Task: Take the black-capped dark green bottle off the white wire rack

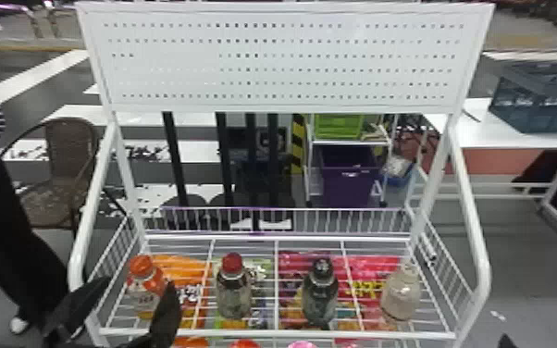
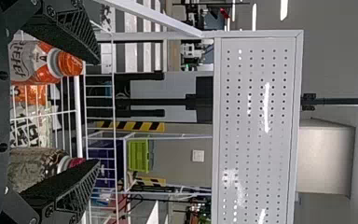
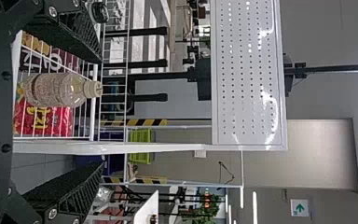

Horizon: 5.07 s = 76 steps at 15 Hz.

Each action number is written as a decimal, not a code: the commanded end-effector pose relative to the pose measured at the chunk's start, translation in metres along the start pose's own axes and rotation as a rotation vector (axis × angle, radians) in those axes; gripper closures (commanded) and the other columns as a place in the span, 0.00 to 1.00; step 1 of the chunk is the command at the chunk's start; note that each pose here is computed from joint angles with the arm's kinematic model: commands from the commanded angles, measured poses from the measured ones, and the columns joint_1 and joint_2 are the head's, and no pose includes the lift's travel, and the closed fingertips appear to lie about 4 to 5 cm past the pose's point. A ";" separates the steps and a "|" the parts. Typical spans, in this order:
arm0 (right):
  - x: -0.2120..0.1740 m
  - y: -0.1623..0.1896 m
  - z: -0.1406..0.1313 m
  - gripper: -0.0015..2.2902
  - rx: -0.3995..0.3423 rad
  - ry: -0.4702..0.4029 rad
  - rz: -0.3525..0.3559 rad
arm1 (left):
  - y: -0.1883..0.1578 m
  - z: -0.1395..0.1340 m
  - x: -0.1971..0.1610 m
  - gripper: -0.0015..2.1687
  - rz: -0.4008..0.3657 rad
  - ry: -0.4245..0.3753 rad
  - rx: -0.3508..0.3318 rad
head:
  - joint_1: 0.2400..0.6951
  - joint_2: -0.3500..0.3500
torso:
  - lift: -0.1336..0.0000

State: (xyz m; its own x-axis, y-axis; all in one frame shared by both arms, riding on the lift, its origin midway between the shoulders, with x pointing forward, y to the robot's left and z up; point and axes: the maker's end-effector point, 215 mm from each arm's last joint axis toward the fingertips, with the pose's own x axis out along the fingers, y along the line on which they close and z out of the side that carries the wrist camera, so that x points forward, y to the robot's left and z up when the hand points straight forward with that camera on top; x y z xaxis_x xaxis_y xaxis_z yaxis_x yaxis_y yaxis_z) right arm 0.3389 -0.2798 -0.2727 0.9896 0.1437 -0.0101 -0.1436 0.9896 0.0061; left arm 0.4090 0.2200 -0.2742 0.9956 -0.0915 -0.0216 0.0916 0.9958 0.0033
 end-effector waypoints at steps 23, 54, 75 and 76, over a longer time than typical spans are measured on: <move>0.091 0.149 -0.123 0.06 0.019 0.039 0.137 | -0.013 0.002 -0.004 0.07 -0.018 -0.006 -0.001 | 0.57 0.50 | 1.00; 0.226 0.189 -0.168 0.48 -0.052 0.138 0.104 | -0.017 -0.020 0.011 0.07 -0.030 0.035 0.007 | 0.57 0.50 | 1.00; 0.011 0.010 0.021 0.56 -0.039 -0.097 -0.088 | -0.020 -0.016 0.012 0.07 -0.033 0.025 0.005 | 0.57 0.50 | 1.00; 0.008 0.007 0.021 0.56 -0.040 -0.095 -0.092 | -0.021 -0.015 0.012 0.07 -0.035 0.023 0.004 | 0.57 0.50 | 1.00</move>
State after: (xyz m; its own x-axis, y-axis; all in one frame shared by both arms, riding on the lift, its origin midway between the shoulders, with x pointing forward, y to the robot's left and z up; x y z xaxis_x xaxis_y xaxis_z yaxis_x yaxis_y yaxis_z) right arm 0.3532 -0.2583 -0.2558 0.9940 0.0789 0.0764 -0.0764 0.9965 -0.0346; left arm 0.4180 0.1986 -0.2899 0.9910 -0.1254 -0.0463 0.1258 0.9920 0.0072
